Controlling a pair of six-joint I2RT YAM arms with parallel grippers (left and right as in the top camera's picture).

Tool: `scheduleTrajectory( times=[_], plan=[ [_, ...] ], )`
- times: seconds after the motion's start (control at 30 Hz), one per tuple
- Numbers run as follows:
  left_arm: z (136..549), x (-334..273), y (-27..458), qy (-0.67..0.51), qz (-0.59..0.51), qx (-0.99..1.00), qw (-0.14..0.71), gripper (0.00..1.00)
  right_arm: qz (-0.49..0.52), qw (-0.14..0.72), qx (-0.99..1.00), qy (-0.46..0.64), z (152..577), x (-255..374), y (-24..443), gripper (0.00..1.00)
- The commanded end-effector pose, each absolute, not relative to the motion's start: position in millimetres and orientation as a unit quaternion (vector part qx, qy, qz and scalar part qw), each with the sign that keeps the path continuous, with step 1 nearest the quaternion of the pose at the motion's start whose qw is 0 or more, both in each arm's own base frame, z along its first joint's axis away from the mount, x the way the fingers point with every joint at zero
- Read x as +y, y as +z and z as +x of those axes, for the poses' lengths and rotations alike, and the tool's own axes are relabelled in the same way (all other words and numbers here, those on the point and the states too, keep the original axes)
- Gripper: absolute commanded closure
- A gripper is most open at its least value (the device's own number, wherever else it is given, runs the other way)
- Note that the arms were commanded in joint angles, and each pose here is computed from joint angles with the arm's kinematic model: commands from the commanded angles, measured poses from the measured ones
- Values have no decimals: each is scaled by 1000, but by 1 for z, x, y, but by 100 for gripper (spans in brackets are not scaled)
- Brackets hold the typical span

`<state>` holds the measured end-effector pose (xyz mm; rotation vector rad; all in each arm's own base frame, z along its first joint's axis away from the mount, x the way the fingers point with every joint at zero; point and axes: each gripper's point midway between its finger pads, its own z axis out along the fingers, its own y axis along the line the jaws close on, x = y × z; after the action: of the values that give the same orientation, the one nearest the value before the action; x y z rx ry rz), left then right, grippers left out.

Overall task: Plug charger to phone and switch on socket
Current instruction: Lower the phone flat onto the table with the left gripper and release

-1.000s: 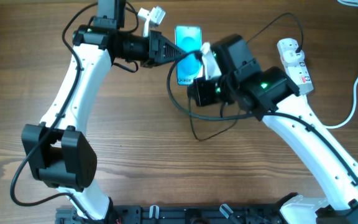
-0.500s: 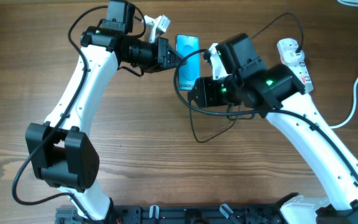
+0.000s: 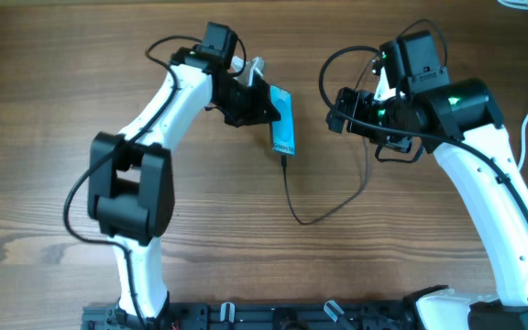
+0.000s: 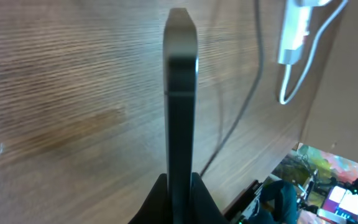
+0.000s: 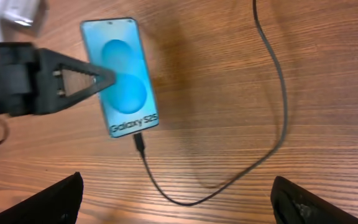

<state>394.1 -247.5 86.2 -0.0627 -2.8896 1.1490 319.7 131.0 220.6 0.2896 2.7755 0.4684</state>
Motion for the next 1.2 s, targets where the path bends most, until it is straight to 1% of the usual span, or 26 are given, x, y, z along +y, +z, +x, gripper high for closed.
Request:
scheduleTrajectory(
  times=[0.0,0.1,0.27,0.5,0.57,0.7,0.9,1.03,1.07,1.13,1.17],
  plan=[
    [390,-265,66,375,-28,-926,35,96,96,171,968,158,320,127,228,3],
    [390,-275,53,377,-29,-925,39,96,97,162,970,154,318,126,220,3],
    [388,-294,45,390,-51,-919,37,96,97,157,971,151,317,126,212,3],
    [388,-295,31,387,-49,-920,43,96,95,164,970,154,320,127,214,2],
    [393,-289,24,362,-46,-931,32,92,95,164,970,154,320,127,214,2],
    [394,-287,22,354,-45,-934,28,89,95,163,970,154,320,127,214,1],
    [399,-275,12,311,-38,-950,14,77,95,160,970,154,318,127,213,0],
    [400,-273,11,306,-37,-951,12,75,93,160,971,154,318,127,213,0],
    [400,-273,11,305,-37,-952,11,72,93,160,971,154,318,127,213,1],
    [400,-272,10,303,-36,-952,13,61,92,158,971,153,317,127,213,1],
    [399,-270,11,303,-34,-952,15,57,92,157,971,152,317,126,212,0]
  ],
)
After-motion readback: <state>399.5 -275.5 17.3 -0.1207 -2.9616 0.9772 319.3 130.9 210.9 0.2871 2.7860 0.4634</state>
